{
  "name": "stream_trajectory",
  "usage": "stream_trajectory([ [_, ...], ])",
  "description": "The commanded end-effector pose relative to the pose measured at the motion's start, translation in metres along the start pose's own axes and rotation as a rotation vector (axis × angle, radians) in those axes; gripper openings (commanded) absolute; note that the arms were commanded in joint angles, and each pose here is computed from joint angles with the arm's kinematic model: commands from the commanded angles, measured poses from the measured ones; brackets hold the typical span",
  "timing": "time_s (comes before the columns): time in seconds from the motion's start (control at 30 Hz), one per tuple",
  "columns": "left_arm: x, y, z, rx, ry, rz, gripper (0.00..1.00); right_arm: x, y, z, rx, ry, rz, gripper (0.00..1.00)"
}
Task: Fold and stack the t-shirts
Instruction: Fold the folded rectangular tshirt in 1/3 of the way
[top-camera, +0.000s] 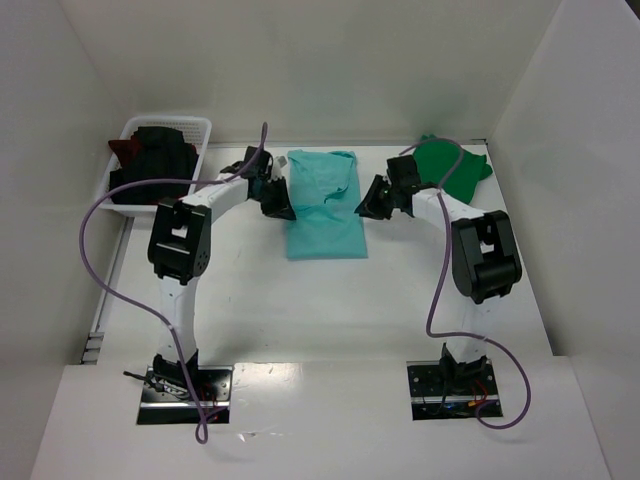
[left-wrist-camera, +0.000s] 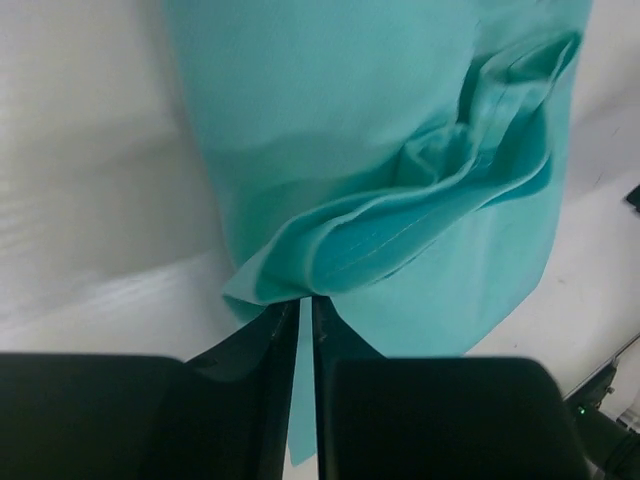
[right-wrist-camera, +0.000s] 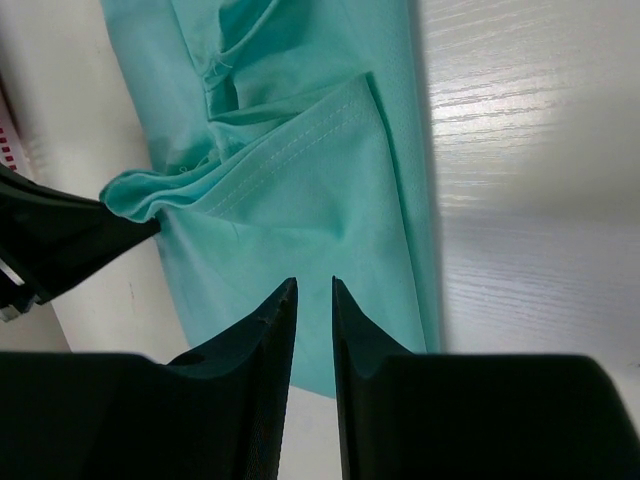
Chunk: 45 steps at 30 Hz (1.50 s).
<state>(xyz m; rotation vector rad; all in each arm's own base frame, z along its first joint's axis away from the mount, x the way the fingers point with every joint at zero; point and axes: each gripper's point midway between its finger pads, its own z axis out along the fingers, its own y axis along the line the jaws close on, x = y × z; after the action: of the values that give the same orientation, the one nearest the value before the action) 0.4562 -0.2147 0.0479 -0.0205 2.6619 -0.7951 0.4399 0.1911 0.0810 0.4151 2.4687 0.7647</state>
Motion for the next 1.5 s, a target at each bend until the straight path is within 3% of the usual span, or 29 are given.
stream_trajectory([
  [0.0, -0.031, -0.016, -0.004, 0.042, -0.068, 0.018, 0.17, -0.008, 0.009, 0.008, -0.028, -0.027, -0.012, 0.26],
  [0.43, -0.063, 0.003, 0.030, -0.036, -0.117, -0.034, 0.18, -0.008, 0.010, 0.016, -0.037, -0.008, -0.019, 0.26],
  [0.67, -0.083, 0.001, 0.019, -0.073, -0.181, -0.009, 0.22, 0.009, -0.005, 0.015, -0.010, 0.023, -0.016, 0.27],
  [0.77, -0.107, -0.006, -0.005, -0.067, -0.252, 0.008, 0.28, 0.009, -0.003, 0.009, -0.013, 0.020, -0.028, 0.27],
  [0.93, -0.130, -0.033, -0.069, -0.036, -0.360, 0.057, 0.60, 0.010, -0.006, -0.007, 0.006, -0.008, -0.041, 0.32],
  [1.03, -0.124, -0.046, -0.100, -0.027, -0.385, 0.076, 0.71, 0.018, -0.016, -0.015, 0.042, -0.014, -0.036, 0.42],
  [1.13, -0.084, -0.038, -0.106, -0.033, -0.319, 0.042, 0.79, 0.031, -0.024, -0.024, 0.053, -0.002, -0.032, 0.50],
  [1.23, -0.031, -0.027, -0.092, -0.046, -0.224, 0.000, 0.80, 0.046, -0.032, -0.025, 0.049, 0.024, -0.018, 0.55],
  [1.37, 0.027, -0.015, -0.074, -0.039, -0.118, -0.045, 0.80, 0.065, -0.033, -0.028, 0.054, 0.049, -0.068, 0.70],
  [1.47, 0.047, -0.013, -0.065, -0.021, -0.079, -0.056, 0.80, 0.076, -0.032, -0.026, 0.073, 0.065, -0.100, 0.71],
])
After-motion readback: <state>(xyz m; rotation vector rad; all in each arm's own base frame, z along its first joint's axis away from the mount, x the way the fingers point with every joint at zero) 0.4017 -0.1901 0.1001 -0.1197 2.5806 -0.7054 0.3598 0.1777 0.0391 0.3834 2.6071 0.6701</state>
